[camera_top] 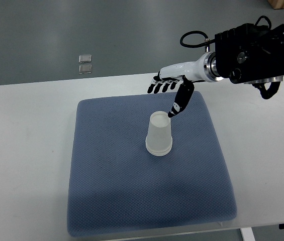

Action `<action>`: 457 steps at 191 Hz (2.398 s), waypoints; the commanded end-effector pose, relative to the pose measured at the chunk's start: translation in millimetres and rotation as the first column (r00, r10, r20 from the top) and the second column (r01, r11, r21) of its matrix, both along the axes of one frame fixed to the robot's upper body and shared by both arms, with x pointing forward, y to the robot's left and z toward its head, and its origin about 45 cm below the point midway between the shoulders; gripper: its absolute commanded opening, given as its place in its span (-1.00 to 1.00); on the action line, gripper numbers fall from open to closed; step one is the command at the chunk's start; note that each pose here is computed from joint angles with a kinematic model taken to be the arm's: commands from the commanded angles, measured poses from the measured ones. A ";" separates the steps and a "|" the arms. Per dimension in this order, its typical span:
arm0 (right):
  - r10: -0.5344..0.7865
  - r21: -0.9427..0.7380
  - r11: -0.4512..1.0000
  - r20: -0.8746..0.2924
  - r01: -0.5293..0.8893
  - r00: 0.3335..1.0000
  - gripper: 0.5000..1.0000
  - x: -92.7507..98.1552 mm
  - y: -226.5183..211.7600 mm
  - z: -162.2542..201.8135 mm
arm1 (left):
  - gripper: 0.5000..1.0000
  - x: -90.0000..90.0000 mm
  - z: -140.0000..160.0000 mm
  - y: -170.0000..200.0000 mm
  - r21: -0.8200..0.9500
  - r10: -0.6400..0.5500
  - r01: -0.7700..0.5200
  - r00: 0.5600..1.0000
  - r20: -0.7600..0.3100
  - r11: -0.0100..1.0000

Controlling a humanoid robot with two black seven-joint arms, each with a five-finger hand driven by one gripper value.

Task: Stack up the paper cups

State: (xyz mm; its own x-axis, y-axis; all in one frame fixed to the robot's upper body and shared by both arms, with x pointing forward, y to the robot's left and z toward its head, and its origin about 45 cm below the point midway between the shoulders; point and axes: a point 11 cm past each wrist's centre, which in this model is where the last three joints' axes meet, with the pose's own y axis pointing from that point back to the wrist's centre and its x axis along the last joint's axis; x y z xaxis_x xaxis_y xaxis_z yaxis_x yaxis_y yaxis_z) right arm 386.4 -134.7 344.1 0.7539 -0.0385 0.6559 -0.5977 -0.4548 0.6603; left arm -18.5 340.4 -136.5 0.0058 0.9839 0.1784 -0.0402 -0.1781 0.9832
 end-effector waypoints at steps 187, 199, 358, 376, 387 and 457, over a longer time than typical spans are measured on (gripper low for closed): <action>-0.462 0.769 0.203 -0.471 0.607 0.751 0.61 48.1 -56.5 -97.6 | 1.00 0.0 0.0 0.0 0.000 0.000 0.000 1.000 0.000 1.000; -0.487 0.780 0.142 -0.481 0.610 0.729 0.60 56.0 -63.2 -104.2 | 1.00 0.1 0.0 0.0 0.000 0.000 0.000 1.000 0.001 1.000; -0.247 0.776 -0.303 -0.625 0.554 0.741 0.68 57.3 -140.2 -163.6 | 1.00 0.0 0.0 0.0 0.000 0.000 0.000 1.000 0.000 1.000; -0.254 0.763 -0.310 -0.641 0.567 0.724 0.68 58.0 -137.6 -174.8 | 1.00 0.0 0.0 0.0 0.000 0.000 0.000 1.000 0.000 1.000; -0.261 0.762 -0.306 -0.644 0.571 0.719 0.68 57.7 -138.5 -178.0 | 1.00 0.0 0.0 0.0 0.000 0.000 0.000 1.000 0.000 1.000; -0.394 0.770 -0.228 -0.633 0.596 0.667 0.68 61.7 -152.6 -190.8 | 1.00 0.0 0.0 0.0 0.000 0.000 0.000 1.000 0.000 1.000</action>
State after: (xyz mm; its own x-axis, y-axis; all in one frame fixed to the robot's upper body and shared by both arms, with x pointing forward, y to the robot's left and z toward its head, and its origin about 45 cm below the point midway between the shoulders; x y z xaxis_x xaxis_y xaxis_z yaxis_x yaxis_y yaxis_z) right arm 445.4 -283.5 152.2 0.1938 -0.8510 -0.4880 -0.9631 -0.2598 0.0708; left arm -18.6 340.5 -136.5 0.0058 0.9839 0.1788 -0.0402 -0.1784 0.9831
